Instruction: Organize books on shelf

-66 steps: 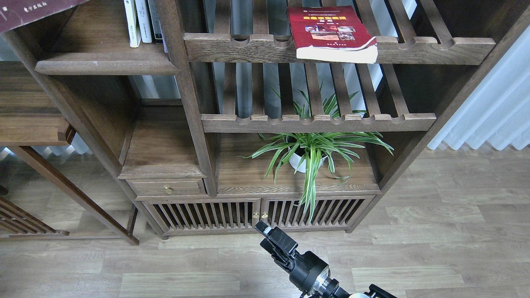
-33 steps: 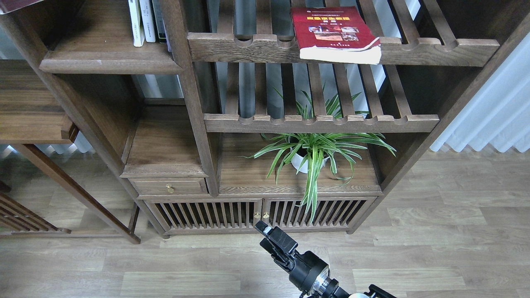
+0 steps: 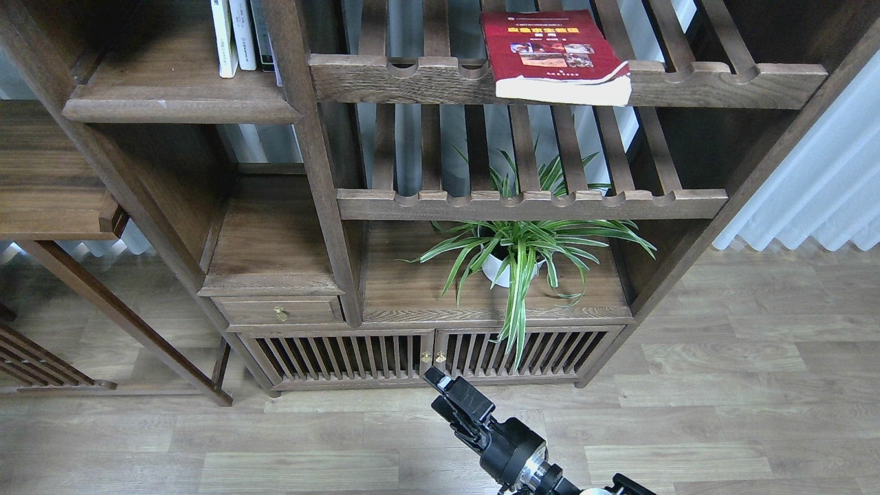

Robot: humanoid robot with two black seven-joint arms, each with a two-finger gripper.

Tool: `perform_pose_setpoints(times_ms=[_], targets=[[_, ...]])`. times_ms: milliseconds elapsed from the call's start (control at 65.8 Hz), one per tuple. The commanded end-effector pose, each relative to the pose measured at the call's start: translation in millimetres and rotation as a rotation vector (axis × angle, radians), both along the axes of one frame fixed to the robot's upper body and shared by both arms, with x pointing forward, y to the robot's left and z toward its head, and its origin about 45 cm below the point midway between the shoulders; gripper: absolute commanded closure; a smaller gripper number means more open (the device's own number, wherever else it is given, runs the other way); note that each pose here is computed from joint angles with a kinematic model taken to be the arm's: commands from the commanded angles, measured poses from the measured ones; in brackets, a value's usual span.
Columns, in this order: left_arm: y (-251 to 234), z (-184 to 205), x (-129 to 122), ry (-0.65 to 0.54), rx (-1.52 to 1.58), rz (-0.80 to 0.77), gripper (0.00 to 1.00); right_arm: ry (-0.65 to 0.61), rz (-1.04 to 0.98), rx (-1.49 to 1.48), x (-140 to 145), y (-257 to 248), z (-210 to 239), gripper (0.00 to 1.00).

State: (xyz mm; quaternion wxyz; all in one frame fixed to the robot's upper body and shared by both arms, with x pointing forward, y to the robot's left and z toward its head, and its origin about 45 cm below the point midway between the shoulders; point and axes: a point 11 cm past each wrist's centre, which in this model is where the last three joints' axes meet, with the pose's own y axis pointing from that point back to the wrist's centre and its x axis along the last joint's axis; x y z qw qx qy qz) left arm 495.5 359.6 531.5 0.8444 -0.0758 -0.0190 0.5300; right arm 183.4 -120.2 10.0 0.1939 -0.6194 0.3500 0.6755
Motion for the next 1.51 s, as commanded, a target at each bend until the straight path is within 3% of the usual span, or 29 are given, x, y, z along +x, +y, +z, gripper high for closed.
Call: perform_pose_setpoints(times_ms=[0,334,1155,1490], targets=[[10,-11,6,0.034,-0.005,0.037,0.97,-0.001,-0.008,0.0,1,-1,0,0.01],[-15,-11,22,0.011,-0.069,0.019,0.98,-0.005,0.0,0.008,-1,3,2,0.01],[-34,-36,32,0.006,-0.072,0.011,0.98,-0.012,0.001,0.037,-5,9,9,0.01],[-39,-51,42,0.067,0.008,0.042,0.98,-0.014,-0.001,0.039,-4,9,10,0.01]])
